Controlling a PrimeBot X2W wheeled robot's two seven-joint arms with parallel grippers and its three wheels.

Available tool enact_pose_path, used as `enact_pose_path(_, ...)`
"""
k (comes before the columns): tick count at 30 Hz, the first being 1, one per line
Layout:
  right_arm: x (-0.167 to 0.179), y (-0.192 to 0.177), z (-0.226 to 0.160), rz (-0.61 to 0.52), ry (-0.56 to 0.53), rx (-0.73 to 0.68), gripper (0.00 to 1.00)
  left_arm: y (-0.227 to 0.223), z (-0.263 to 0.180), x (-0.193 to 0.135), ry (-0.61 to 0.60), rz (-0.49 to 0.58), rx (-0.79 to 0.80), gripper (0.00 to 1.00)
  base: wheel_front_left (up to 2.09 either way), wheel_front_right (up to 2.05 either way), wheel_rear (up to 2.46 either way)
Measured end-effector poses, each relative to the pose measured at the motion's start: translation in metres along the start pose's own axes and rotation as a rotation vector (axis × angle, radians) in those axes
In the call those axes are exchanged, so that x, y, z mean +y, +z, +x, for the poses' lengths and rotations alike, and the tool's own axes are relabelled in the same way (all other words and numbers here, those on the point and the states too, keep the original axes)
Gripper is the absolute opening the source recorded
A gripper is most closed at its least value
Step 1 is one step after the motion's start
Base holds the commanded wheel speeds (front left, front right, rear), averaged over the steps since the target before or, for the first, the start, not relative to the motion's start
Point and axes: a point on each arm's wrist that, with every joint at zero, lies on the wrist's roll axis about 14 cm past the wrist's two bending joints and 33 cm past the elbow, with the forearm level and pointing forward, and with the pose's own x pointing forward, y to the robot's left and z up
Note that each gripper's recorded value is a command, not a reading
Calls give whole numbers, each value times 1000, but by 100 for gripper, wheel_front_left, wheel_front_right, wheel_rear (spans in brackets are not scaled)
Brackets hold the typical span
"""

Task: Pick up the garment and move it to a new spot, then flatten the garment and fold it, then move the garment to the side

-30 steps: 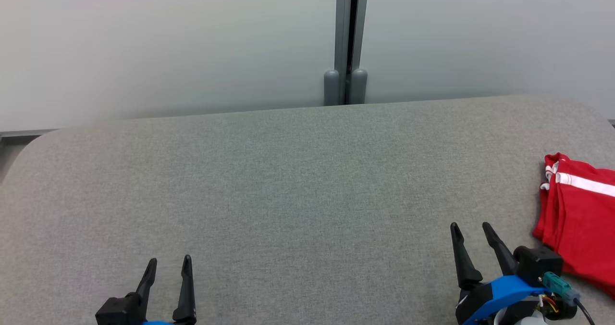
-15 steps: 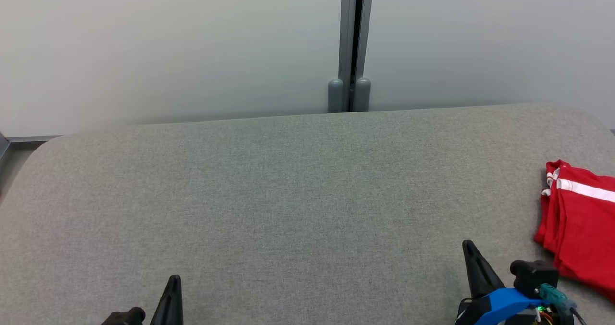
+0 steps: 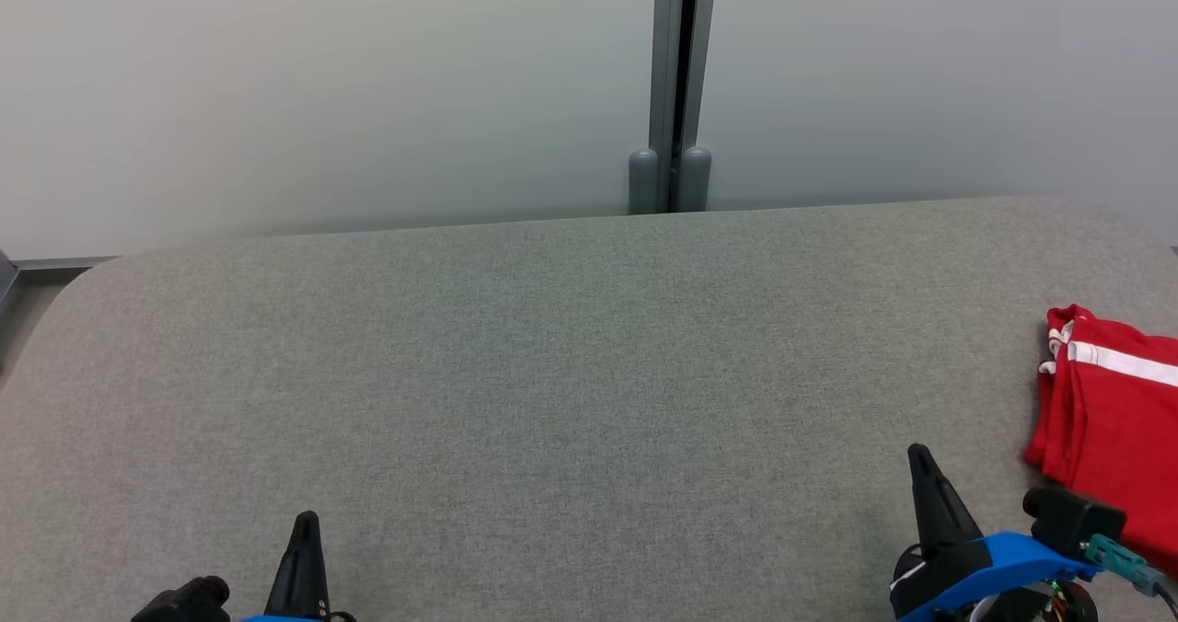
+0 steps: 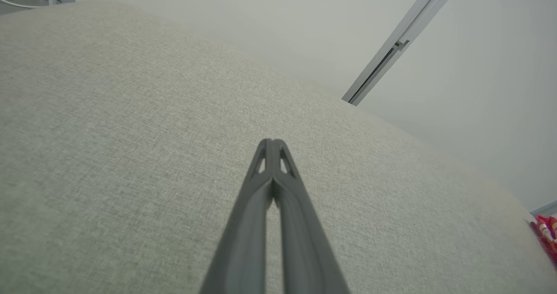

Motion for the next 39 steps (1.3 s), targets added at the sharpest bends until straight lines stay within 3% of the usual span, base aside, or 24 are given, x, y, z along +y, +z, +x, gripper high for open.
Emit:
enact_pose_path(22, -4, 16, 3, 342, -28, -27, 0, 25, 13, 0, 15, -334, -46, 0, 0, 0, 0)
enact_pose_path(39, -3, 26, 6, 551, -18, -45, 0, 41, 20, -3, -2, -536, -74, 0, 0, 0, 0)
